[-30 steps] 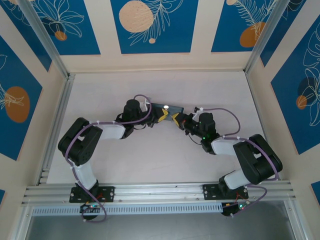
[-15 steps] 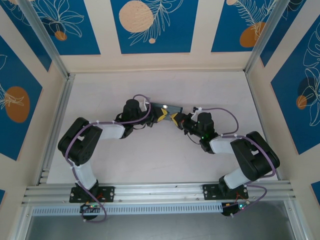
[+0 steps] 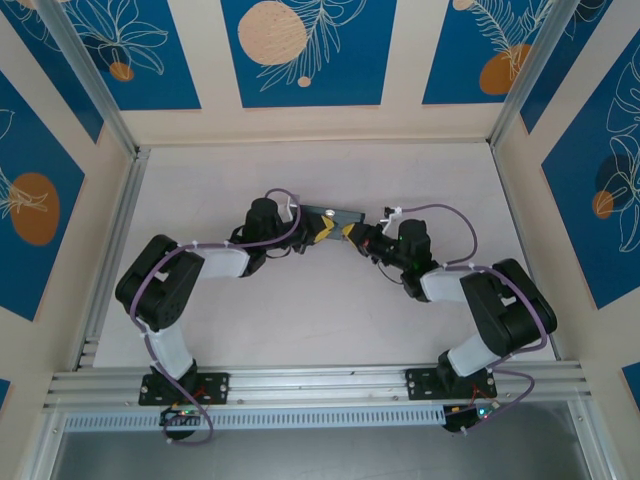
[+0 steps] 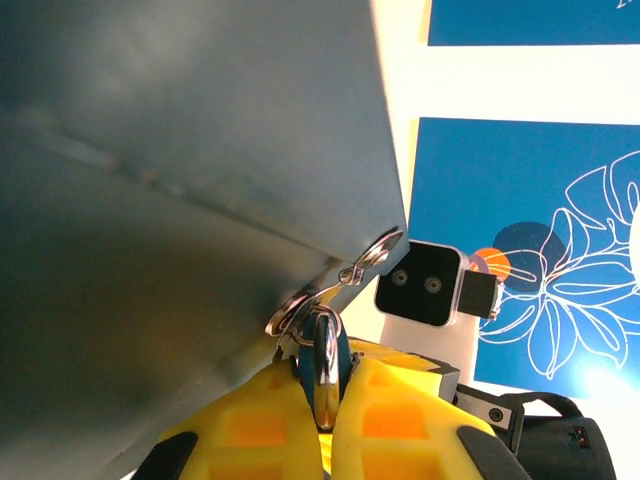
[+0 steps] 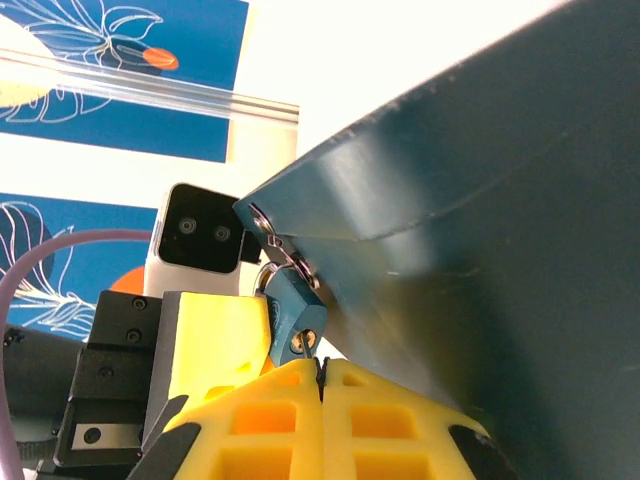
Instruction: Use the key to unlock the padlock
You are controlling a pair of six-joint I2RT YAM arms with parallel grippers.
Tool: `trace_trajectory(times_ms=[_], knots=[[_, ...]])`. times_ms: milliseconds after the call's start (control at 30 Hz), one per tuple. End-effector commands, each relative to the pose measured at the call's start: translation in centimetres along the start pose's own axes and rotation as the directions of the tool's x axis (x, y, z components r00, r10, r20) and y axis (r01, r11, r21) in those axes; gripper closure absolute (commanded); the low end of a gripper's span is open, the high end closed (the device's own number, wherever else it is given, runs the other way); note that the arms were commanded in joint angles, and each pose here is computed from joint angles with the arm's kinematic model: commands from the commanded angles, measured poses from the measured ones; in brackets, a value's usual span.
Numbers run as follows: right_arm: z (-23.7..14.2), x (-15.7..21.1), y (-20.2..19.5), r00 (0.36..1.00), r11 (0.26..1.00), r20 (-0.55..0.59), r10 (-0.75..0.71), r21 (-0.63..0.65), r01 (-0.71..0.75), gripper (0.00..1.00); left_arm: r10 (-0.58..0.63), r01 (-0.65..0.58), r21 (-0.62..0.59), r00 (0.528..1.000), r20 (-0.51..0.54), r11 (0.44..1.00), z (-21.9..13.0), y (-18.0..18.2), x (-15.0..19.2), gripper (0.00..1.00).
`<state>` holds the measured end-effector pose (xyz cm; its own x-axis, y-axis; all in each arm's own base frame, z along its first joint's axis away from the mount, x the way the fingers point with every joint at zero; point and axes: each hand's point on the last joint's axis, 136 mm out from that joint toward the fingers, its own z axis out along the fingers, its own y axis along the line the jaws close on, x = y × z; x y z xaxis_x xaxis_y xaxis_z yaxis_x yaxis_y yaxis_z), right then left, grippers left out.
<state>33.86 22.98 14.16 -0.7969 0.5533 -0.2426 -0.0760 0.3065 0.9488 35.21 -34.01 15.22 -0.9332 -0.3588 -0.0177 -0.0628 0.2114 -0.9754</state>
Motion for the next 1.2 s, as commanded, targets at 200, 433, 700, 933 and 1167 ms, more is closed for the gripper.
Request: trace_trajectory(times_ms=[200, 433, 700, 933, 1167], knots=[[2.0, 0.5, 1.4, 0.997, 0.994, -0.039, 0.070, -0.078, -0.073, 1.00, 0.058, -0.056, 0.089, 0.998, -0.028, 0.994, -0.5, -3.4, 0.6, 1.00], [3.1, 0.3, 0.2, 0.959, 0.948, -0.024, 0.282, -0.144, -0.283, 1.00, 0.059, -0.056, 0.090, 0.998, -0.031, 0.994, -0.5, -3.4, 0.6, 1.00], [4.0, -0.1, 0.1, 0.954, 0.941, -0.043, 0.295, -0.162, -0.298, 1.00, 0.065, -0.062, 0.086, 0.997, -0.031, 0.994, -0.6, -3.4, 0.7, 1.00], [3.5, -0.3, 0.7, 0.984, 0.977, -0.057, 0.172, -0.115, -0.177, 1.00, 0.067, -0.064, 0.084, 0.997, -0.038, 0.994, -0.6, -3.4, 0.8, 1.00], [3.5, -0.1, 1.8, 0.997, 0.997, -0.068, 0.020, -0.077, -0.025, 1.00, 0.068, -0.065, 0.085, 0.997, -0.036, 0.994, -0.6, -3.5, 0.8, 1.00]])
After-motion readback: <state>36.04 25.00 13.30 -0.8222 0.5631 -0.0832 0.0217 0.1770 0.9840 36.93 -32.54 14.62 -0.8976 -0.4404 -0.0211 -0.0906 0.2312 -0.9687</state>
